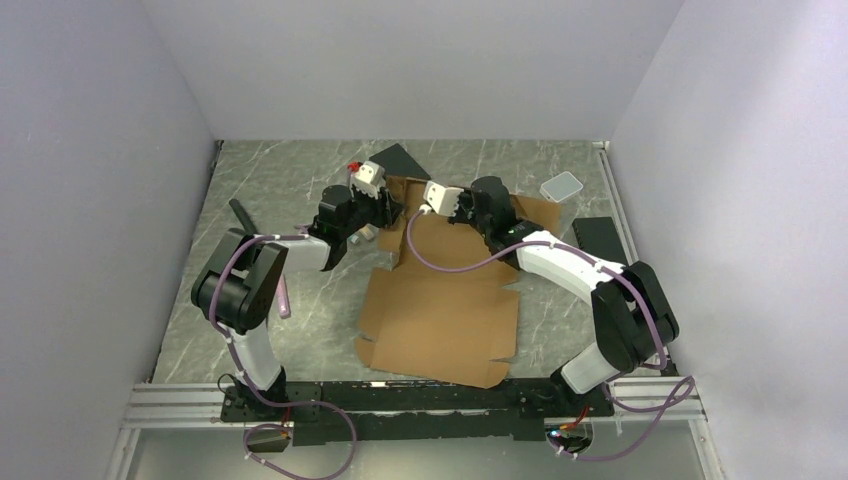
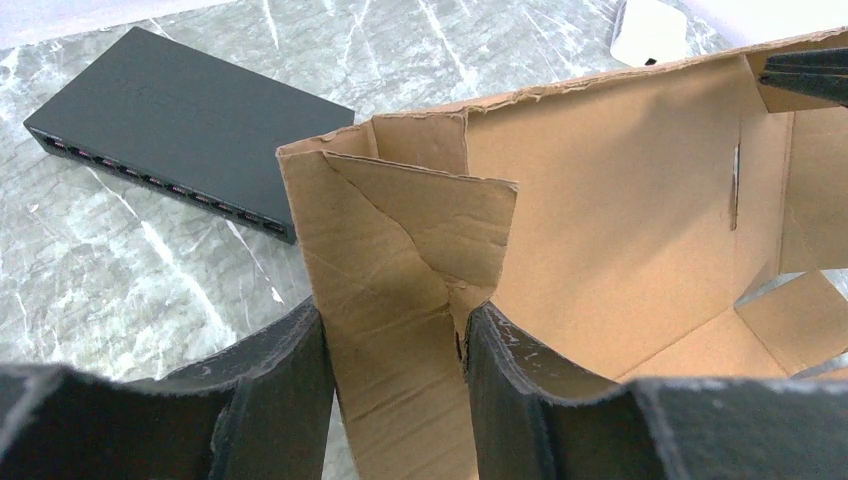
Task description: Fold the paper box
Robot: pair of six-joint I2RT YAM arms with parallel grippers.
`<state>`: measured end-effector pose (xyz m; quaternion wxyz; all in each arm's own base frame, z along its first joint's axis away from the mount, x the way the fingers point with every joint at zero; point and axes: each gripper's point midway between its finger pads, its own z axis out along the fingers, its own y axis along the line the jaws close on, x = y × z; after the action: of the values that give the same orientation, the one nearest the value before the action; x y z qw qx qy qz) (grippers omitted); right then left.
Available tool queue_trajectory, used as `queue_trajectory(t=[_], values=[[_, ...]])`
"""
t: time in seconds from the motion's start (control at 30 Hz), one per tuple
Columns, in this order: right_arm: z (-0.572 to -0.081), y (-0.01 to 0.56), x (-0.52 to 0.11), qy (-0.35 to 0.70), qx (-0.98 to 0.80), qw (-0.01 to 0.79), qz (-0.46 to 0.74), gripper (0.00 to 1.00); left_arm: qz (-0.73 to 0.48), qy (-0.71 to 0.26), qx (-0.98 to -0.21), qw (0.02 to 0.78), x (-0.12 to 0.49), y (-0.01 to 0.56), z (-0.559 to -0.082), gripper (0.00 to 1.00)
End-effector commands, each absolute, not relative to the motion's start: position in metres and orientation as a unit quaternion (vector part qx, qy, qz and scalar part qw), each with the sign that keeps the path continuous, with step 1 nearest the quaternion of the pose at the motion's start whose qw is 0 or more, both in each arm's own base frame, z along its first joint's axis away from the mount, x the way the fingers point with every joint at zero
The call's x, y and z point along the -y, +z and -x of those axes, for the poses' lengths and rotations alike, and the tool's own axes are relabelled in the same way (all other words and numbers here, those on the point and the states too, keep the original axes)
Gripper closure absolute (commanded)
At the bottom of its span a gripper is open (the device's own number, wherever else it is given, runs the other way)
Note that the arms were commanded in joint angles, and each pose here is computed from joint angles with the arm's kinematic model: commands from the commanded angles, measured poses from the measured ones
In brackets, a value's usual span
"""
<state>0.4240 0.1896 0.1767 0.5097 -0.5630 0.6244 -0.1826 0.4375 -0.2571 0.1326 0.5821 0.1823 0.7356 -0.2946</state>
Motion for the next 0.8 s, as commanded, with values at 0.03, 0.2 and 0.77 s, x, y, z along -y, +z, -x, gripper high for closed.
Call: queue_trajectory(t=[0.03,0.2,0.77], values=[[-0.424,0.191,-0.188,-0.170,-0.624,0.531,0.548,1.00,-0.185,-0.293,-0.704,0.620,0.255,0.166,-0.438,0.78],[-0.427,0.196,-0.174,-0.129,-0.646,0.529,0.534,0.93,-0.195,-0.292,-0.702,0.619,0.256,0.164,-0.437,0.85],[-0.434,0.217,-0.147,-0.043,-0.628,0.486,0.607,0.27,-0.218,-0.294,-0.693,0.621,0.258,0.169,-0.430,0.83]])
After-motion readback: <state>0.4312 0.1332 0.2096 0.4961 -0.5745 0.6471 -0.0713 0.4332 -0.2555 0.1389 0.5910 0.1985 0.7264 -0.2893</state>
